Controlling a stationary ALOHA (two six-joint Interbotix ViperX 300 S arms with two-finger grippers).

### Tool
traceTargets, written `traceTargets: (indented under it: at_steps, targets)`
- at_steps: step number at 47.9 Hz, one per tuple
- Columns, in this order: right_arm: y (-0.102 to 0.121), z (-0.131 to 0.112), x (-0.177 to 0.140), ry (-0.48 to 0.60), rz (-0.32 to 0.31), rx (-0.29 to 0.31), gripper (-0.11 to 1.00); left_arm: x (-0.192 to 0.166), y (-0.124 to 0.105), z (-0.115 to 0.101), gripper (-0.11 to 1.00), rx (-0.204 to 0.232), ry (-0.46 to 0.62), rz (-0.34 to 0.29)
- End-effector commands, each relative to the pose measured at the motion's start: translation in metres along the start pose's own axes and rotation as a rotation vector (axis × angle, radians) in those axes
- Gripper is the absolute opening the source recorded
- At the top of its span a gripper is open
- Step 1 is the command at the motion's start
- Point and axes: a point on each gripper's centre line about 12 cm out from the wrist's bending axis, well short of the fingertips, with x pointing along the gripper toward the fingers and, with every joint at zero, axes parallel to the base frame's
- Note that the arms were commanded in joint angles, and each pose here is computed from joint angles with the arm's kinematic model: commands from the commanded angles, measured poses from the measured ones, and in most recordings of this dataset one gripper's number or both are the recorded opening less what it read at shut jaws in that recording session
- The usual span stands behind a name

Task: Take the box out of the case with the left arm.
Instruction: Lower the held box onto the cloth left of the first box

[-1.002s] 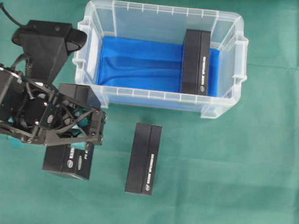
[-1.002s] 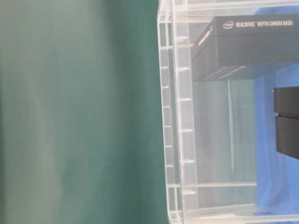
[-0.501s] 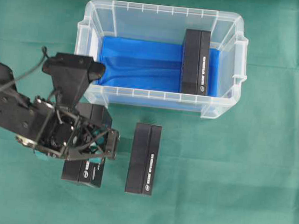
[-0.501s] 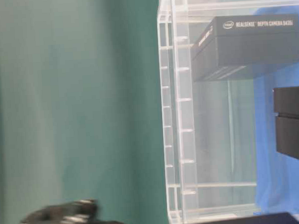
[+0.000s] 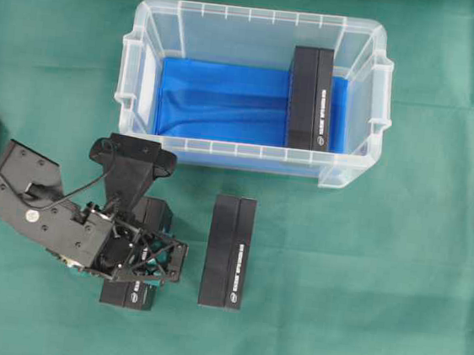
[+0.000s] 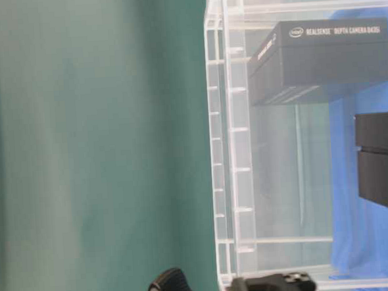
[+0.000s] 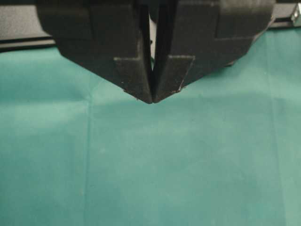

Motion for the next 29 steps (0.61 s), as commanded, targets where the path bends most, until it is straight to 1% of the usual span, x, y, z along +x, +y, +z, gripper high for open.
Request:
traceTargets:
  at_steps: [1,10,15,22,24,26,29]
  targets:
    - [0.0001,0.0021,-0.0023,-0.010,0.003,0.001,0.03,-0.0083,-0.0020,0.0017,0.61,-0.014,0.005,-0.026]
    - [0.0001,0.0021,-0.0023,-0.010,0.003,0.003,0.03,-0.0078,0.0038,0.0052,0.61,-0.063,0.004,-0.018]
    - [-0.0001,0.0021,-0.0023,-0.010,0.002,0.004,0.03,-0.0074,0.0041,0.0058,0.61,-0.076,0.003,-0.016]
    - [0.0001,0.0021,-0.0023,-0.010,0.003,0.003,0.03,-0.0074,0.0035,0.0084,0.61,-0.081,-0.001,-0.017]
    - [-0.0002,0.0019,-0.0027,-0.012,0.003,0.004,0.03,-0.0074,0.0035,0.0084,0.66,-0.079,-0.001,-0.017]
    - [0.0001,0.0019,-0.0027,-0.012,0.003,0.003,0.03,-0.0078,0.0029,0.0083,0.79,-0.079,0.000,-0.020]
    - [-0.0002,0.0019,-0.0027,-0.012,0.003,0.004,0.03,-0.0082,0.0026,0.0077,0.92,-0.075,0.000,-0.022]
